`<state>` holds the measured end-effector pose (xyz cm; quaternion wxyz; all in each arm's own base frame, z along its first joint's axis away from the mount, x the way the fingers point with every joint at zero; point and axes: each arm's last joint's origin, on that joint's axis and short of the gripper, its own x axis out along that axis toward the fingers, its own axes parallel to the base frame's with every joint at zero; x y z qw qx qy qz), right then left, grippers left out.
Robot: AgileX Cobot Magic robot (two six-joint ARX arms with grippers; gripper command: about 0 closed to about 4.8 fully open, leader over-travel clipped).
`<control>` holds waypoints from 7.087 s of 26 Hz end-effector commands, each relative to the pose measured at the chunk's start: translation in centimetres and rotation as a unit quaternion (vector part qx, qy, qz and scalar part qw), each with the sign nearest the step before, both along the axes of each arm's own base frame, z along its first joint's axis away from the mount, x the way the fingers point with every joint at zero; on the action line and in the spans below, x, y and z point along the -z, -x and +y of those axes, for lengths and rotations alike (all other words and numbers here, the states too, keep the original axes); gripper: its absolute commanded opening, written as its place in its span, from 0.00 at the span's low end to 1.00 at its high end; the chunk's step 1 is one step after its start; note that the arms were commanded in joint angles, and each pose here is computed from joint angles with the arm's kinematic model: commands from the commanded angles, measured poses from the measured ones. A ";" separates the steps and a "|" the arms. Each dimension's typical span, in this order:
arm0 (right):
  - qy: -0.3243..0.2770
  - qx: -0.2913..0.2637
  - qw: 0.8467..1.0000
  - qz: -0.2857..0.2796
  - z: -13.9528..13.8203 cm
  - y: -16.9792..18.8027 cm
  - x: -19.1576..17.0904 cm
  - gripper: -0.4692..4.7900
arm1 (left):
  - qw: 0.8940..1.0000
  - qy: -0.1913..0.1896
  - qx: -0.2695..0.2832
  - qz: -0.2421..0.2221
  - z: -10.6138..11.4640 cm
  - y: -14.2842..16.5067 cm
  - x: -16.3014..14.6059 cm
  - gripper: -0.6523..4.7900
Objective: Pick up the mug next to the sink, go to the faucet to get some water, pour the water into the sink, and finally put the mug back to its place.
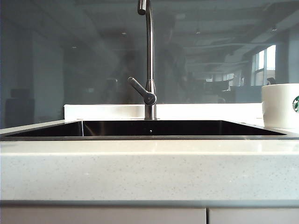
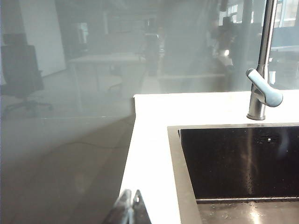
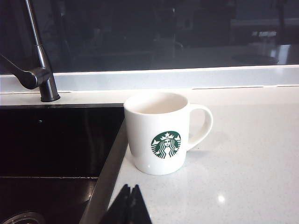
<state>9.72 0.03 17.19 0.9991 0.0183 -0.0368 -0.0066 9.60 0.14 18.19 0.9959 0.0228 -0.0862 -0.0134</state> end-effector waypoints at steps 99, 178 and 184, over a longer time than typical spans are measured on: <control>0.067 -0.260 0.962 0.041 16.4 -33.2 -20.4 0.08 | 0.863 0.011 0.505 -0.004 -9.8 -47.4 -1.0 0.92; 0.063 -0.258 0.964 -0.002 17.1 -33.5 -21.8 0.08 | 0.728 0.069 0.677 0.084 -11.4 -46.0 -5.2 0.73; 0.063 -0.258 0.964 -0.002 17.1 -33.5 -21.8 0.08 | 0.738 0.043 0.671 0.060 -11.4 -46.1 -5.1 0.73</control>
